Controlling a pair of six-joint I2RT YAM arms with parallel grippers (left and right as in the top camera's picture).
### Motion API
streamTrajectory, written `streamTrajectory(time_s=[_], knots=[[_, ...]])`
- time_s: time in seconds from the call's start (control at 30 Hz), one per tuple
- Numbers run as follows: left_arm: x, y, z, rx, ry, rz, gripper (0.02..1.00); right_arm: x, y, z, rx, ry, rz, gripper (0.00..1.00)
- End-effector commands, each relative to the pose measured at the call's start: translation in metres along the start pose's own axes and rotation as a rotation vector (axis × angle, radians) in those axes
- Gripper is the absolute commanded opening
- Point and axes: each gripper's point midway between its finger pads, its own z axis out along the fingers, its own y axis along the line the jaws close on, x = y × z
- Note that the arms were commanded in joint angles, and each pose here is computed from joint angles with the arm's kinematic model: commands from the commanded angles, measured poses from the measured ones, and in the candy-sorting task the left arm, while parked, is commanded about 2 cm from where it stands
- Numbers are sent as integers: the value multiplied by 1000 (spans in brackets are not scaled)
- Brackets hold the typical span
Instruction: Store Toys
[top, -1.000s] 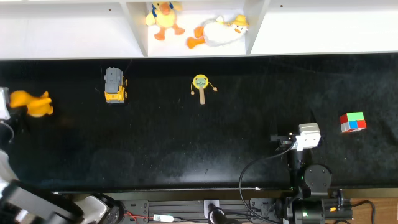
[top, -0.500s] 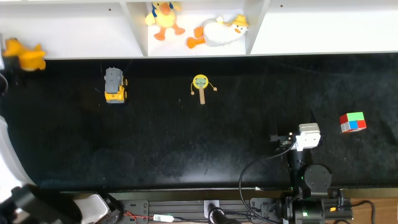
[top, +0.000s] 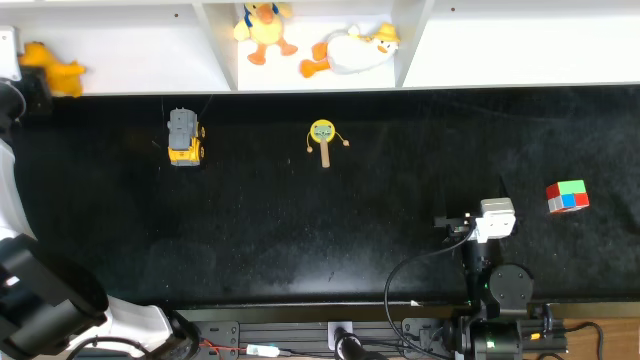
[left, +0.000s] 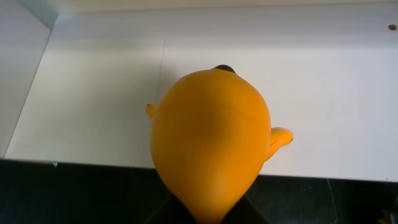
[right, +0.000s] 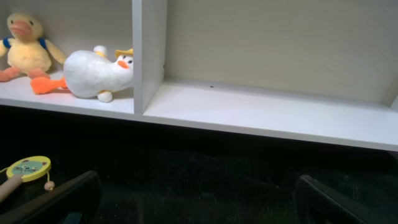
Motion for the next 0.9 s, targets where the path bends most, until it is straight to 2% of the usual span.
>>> streamTrajectory(time_s=[0.03, 0.9], knots=[[-23, 2, -4, -11, -57, -25, 36, 3, 2, 0, -10, 0, 8, 996], [-16, 8, 1, -40, -31, -56, 36, 3, 2, 0, -10, 0, 8, 993]])
